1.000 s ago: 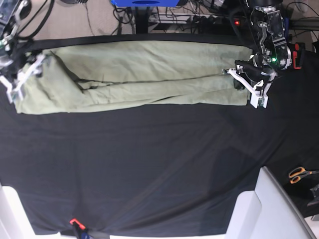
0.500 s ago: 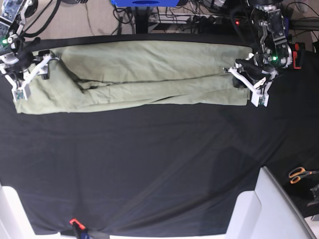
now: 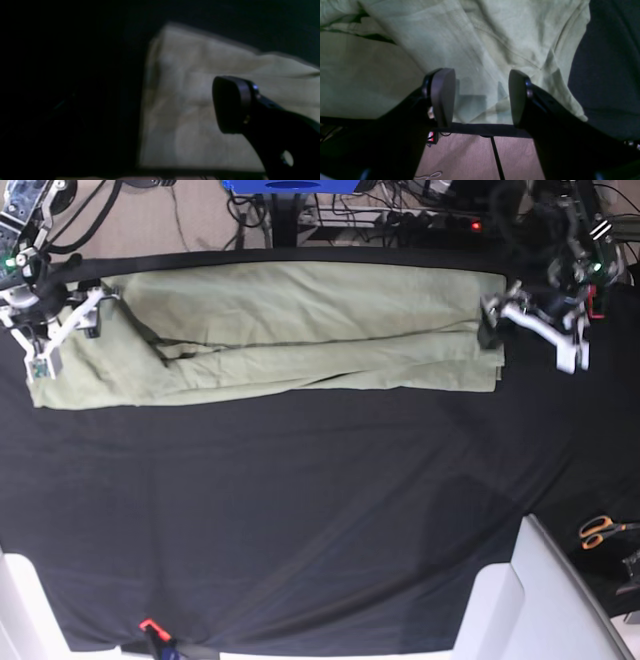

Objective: Fold the T-shirt properly
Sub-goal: 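Pull the folded shirt's end with the left gripper to straighten it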

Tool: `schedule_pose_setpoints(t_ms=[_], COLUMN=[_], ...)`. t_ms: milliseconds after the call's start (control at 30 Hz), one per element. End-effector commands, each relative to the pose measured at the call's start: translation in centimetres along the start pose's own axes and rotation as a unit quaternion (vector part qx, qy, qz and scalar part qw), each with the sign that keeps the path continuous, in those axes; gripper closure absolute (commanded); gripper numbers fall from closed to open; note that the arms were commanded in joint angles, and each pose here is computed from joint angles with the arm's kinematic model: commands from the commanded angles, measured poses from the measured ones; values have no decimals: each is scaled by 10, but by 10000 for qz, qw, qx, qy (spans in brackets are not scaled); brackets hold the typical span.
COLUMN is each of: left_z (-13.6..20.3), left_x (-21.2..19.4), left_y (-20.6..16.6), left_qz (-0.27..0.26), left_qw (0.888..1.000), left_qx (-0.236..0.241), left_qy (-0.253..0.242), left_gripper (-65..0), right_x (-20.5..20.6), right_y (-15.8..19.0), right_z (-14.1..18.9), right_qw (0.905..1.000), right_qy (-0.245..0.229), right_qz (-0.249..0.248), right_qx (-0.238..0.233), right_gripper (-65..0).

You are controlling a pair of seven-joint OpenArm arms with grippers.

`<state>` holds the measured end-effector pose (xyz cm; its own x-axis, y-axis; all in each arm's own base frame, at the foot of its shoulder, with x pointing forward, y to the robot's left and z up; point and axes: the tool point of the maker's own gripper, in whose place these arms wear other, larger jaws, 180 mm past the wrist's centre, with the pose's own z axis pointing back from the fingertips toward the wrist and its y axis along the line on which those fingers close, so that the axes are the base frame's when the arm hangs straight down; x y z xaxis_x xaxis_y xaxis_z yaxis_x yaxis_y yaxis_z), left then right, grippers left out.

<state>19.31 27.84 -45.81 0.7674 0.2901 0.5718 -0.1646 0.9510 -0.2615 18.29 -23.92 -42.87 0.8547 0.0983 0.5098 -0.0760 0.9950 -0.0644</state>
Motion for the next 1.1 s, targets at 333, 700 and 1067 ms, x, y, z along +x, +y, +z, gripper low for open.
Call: schedule_pose_setpoints(t_ms=[333, 700, 1067], left_z=[-22, -35, -6], left_x=[-15, -48, 53], left_y=[-3, -30, 47], left_qz=[387, 487, 53], left_qw=[9975, 9942, 9965], left_qx=[-515, -950, -203], left_qy=[-280, 94, -815], left_gripper=[-650, -33, 0], right_x=[4, 4, 3], right_y=[-4, -4, -4], right_z=[3, 3, 4], right_qw=[9999, 9999, 9999], right_qy=[-103, -103, -94], right_qz=[43, 43, 46], right_qx=[-55, -55, -58], right_gripper=[-327, -327, -327])
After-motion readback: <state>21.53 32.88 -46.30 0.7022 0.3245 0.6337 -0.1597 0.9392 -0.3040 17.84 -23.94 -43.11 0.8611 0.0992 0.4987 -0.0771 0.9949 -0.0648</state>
